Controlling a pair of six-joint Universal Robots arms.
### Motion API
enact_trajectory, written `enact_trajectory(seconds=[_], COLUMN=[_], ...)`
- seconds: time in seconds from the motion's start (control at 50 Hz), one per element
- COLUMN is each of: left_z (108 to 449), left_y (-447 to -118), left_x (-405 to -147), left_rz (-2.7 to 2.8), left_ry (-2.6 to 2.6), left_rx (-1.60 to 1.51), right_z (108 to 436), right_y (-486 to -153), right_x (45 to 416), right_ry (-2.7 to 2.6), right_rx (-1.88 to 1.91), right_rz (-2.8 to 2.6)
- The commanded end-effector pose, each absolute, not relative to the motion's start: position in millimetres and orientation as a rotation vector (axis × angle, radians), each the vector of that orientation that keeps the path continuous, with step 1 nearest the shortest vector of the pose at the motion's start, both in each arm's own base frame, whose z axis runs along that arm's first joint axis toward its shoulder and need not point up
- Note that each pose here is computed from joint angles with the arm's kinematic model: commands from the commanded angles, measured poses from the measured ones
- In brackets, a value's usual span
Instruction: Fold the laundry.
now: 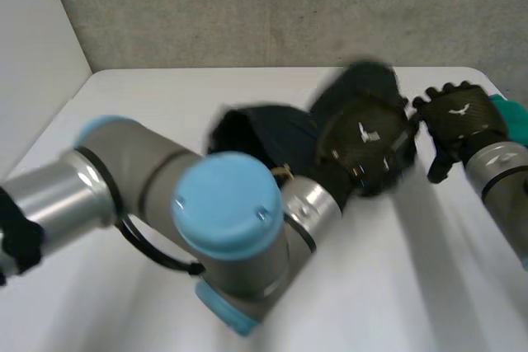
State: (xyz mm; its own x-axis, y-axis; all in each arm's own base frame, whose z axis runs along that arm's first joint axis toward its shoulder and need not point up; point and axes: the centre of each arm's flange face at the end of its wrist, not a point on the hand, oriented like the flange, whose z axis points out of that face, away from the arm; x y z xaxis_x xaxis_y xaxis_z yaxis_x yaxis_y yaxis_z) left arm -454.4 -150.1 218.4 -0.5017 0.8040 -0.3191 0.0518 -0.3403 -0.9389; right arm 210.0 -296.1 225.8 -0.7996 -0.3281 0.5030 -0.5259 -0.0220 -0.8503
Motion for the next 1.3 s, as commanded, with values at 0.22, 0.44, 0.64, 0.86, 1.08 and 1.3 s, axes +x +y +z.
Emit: enact_trajectory(seconds=[0.22, 0.44, 0.64, 0.86, 1.08, 1.3], left_z=[254.7, 247.0, 220.2, 184.3, 165.7, 139.8], left_y=[-189.3, -242.5, -272.2, -282.9, -302.6, -304.2], left_x=[-404.0, -349.2, -312.8, -314.9, -320.5, -328.7], left_rz=[2.047, 2.125, 2.098, 2.012, 1.964, 1.832], left_ry=[-1.492, -1.694, -1.888, -1.969, -2.025, -2.029], left_rx=[-1.007, -0.922, -0.880, -0.942, -0.966, -1.153], right_z=[232.9, 210.2, 183.8, 160.2, 136.8, 131.6], right_y=[-313.6, -258.5, -216.2, -201.8, -194.0, -197.7], right_x=[192.8, 222.6, 245.2, 252.4, 256.4, 256.3], right_ry=[-2.058, -2.345, -2.576, -2.544, -2.574, -2.549], right_rx=[0.856, 1.140, 1.166, 1.177, 1.206, 1.198], right_rz=[1.936, 1.739, 1.699, 1.770, 1.681, 1.689])
